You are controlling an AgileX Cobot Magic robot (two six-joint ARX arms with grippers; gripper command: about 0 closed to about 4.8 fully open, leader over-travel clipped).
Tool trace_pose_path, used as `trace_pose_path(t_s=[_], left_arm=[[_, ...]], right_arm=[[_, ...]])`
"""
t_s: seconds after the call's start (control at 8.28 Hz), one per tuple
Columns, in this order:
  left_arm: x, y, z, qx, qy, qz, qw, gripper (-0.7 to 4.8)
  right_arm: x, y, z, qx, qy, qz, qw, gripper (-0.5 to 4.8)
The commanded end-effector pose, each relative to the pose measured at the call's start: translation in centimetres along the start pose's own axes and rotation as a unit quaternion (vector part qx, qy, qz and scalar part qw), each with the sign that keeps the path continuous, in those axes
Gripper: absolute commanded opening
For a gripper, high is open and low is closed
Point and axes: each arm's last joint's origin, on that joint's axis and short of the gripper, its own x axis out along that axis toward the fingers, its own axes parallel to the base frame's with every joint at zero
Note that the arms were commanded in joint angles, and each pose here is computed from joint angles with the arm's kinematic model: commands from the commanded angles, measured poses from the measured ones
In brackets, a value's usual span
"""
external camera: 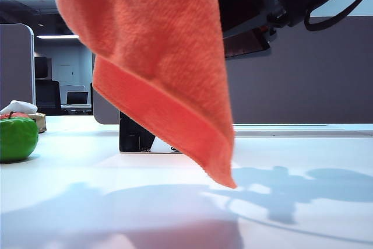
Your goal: Pick up the cloth from the table and use it to cover the mirror.
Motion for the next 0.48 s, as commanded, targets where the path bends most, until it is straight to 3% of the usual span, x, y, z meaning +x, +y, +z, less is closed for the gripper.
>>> trace_pose_path(t_s=[0.12, 0.48], left_arm=[[-0.08, -0.11, 0.39, 0.007, -0.011, -0.003, 1.0, -0.06], [-0.08, -0.16, 0.38, 0.003, -0.01, -0.011, 1.0, -0.06]], right_arm=[[-0.09, 0.09, 0.32, -0.007, -0.011, 0.012, 1.0, 2.3], [0.07, -0.02, 0.25, -0.007, -0.01, 0.013, 1.0, 2.29]])
